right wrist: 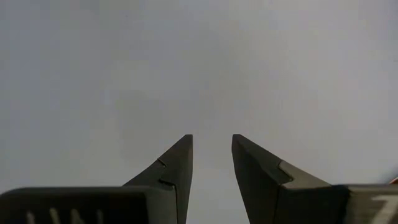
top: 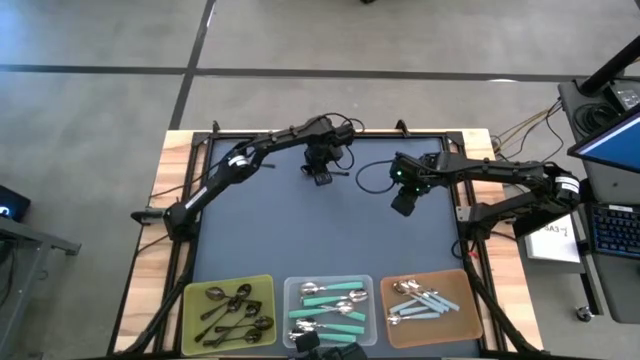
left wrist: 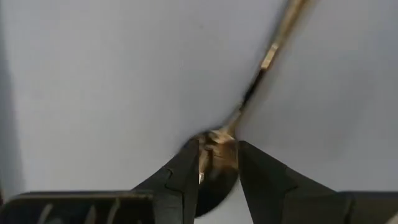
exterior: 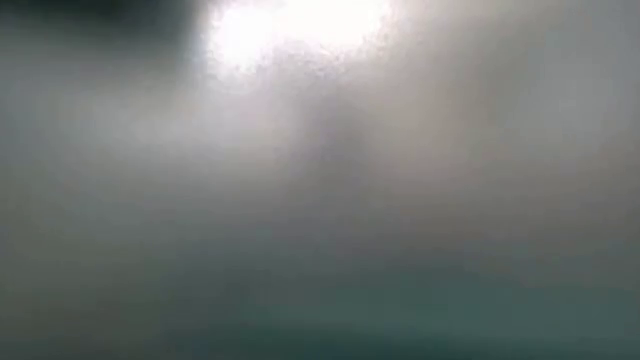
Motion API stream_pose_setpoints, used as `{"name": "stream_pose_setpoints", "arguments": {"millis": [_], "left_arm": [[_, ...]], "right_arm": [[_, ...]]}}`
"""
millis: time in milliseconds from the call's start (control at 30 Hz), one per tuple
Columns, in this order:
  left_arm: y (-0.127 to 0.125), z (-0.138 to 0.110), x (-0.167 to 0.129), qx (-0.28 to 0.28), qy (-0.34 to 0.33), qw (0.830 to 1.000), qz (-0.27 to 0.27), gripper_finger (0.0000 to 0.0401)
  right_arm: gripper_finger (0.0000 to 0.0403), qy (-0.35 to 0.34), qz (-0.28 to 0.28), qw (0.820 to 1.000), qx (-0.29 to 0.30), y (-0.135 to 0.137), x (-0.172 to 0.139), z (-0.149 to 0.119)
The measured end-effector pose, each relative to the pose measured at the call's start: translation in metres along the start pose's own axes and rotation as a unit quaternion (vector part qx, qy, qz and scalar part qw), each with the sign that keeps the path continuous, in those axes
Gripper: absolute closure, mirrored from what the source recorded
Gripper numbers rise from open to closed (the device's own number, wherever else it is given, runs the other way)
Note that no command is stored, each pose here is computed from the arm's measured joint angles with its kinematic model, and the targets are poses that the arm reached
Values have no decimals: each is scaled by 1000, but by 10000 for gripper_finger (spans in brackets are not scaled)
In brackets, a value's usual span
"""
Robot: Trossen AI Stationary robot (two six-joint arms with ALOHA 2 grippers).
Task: Sort silverware by color (type)
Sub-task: Put the black spoon into the yellow bin
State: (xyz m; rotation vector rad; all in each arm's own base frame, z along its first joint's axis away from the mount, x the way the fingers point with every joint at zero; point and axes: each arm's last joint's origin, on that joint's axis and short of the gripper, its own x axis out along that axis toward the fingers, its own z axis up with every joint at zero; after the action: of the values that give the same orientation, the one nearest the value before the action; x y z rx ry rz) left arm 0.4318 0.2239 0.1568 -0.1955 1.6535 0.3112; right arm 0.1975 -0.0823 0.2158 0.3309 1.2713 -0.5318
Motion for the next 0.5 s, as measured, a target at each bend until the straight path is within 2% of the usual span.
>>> {"name": "stream_pose_setpoints", "arguments": {"millis": [233,367,500], "left_arm": [[-3,-10,5,-12,54,998,-5,310],[-2,-10,7,-7,61,998,21,310],[-1,-11,7,-7,63,998,15,310]], "right_arm": [[300,0,0,1000,1,0,0,0],[300,0,0,1000,0,0,0,0],[300,0,0,1000,-4,0,0,0]]}}
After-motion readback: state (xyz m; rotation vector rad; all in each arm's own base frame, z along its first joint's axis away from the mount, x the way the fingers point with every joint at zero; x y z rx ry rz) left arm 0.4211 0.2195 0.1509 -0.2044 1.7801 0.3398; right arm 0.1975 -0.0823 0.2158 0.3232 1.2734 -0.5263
